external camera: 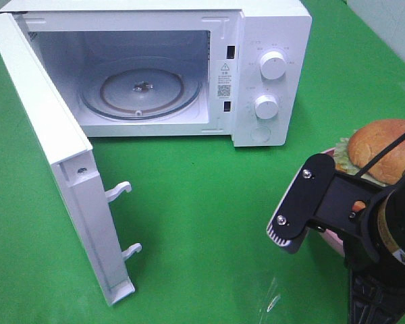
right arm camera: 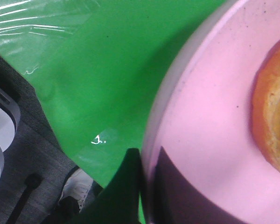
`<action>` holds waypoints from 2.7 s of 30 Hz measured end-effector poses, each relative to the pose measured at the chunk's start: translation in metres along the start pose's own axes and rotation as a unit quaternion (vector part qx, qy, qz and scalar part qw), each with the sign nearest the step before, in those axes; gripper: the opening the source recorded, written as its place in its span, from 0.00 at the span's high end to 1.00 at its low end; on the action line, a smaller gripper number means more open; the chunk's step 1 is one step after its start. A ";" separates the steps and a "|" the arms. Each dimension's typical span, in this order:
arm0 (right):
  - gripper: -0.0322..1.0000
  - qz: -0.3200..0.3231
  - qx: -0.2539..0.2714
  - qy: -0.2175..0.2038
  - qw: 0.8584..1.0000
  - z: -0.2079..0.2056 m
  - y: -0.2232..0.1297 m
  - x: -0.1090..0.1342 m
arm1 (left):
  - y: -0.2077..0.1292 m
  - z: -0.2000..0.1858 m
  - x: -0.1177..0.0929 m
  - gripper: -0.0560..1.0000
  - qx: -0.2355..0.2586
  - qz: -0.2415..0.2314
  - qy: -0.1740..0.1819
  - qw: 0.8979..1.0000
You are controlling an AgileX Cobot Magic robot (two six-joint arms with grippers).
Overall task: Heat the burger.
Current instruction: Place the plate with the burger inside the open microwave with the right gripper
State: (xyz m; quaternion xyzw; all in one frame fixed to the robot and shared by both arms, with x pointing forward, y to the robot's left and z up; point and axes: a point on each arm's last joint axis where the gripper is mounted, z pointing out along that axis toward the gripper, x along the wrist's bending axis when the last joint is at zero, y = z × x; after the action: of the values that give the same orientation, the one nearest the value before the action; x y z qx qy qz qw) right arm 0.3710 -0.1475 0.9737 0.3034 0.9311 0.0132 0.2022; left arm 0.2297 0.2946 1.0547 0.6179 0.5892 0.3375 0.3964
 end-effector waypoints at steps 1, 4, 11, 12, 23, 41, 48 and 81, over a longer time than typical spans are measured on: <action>0.94 0.000 0.000 0.000 1.000 0.000 0.000 0.000 | 0.000 0.000 0.000 0.02 0.000 0.000 0.000 1.000; 0.94 -0.020 -0.008 0.000 1.000 -0.003 0.001 0.007 | 0.000 0.000 0.000 0.02 0.000 0.000 0.000 1.000; 0.94 -0.049 -0.020 -0.005 0.999 -0.006 0.002 0.014 | 0.000 0.000 0.000 0.02 0.000 0.000 0.000 1.000; 0.94 -0.049 -0.020 -0.005 0.999 -0.006 0.002 0.014 | 0.000 0.000 0.000 0.02 0.000 0.000 0.000 1.000; 0.93 -0.086 -0.037 -0.029 0.995 -0.008 0.005 0.014 | 0.000 0.000 0.000 0.02 0.000 0.000 0.000 1.000; 0.93 -0.228 -0.115 -0.035 0.966 -0.010 0.019 0.018 | 0.000 0.000 0.000 0.02 0.000 0.000 0.000 1.000; 0.93 -0.297 -0.123 -0.039 0.946 -0.010 0.020 0.019 | 0.000 0.000 0.000 0.02 0.000 0.000 0.000 1.000; 0.93 -0.453 -0.191 -0.030 0.870 0.012 0.029 -0.033 | 0.000 0.000 0.000 0.02 0.000 0.000 0.000 1.000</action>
State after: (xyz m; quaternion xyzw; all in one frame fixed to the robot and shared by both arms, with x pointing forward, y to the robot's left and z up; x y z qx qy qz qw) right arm 0.4161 -0.1442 0.9794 -0.1964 0.9391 0.0888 0.2675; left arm 0.2297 0.2946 1.0547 0.6179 0.5892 0.3375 0.3964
